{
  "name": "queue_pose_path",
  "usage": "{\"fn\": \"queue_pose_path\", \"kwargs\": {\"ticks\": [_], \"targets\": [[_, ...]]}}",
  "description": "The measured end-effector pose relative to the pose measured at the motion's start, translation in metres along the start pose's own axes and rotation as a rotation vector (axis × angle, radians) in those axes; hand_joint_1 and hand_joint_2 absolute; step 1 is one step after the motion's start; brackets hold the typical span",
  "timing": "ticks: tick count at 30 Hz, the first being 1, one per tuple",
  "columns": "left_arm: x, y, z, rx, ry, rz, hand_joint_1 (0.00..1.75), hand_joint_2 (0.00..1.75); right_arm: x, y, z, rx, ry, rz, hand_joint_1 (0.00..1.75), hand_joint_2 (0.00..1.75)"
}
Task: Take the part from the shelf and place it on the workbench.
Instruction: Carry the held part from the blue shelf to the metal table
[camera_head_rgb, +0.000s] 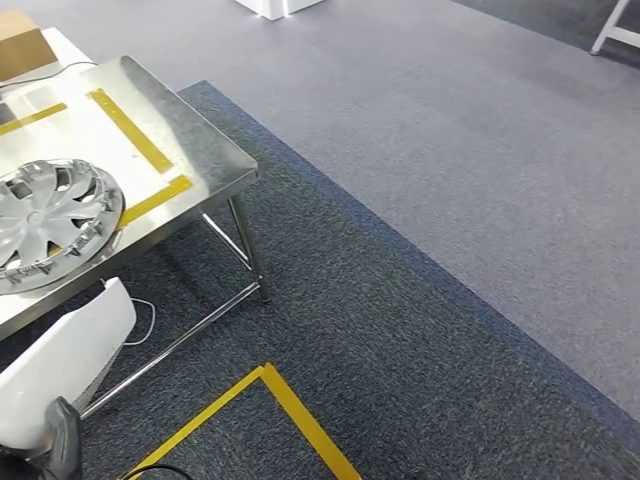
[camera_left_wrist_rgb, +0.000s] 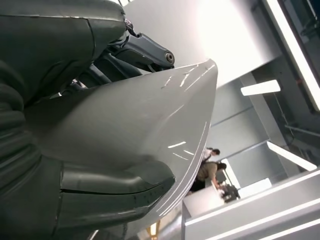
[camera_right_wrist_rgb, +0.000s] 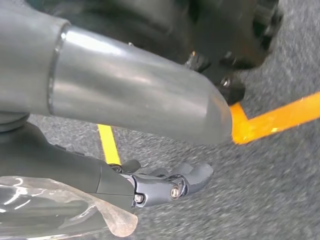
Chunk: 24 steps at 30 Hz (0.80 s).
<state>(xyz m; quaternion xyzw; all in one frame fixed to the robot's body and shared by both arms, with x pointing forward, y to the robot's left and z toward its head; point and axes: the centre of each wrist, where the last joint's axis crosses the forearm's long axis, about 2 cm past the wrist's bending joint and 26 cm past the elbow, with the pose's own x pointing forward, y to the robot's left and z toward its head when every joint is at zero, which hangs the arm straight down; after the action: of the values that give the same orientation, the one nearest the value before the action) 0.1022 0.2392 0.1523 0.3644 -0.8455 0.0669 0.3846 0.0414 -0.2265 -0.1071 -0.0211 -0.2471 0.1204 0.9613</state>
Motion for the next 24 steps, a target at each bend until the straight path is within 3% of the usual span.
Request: {"fn": "queue_pose_path", "kwargs": {"ticks": [24], "targets": [[0.003,0.021,-0.032,0.204,-0.035,-0.09,1.75,1.75,0.003,0.004,0.0,0.012,-0.001,0.017,0.0,0.0]]}}
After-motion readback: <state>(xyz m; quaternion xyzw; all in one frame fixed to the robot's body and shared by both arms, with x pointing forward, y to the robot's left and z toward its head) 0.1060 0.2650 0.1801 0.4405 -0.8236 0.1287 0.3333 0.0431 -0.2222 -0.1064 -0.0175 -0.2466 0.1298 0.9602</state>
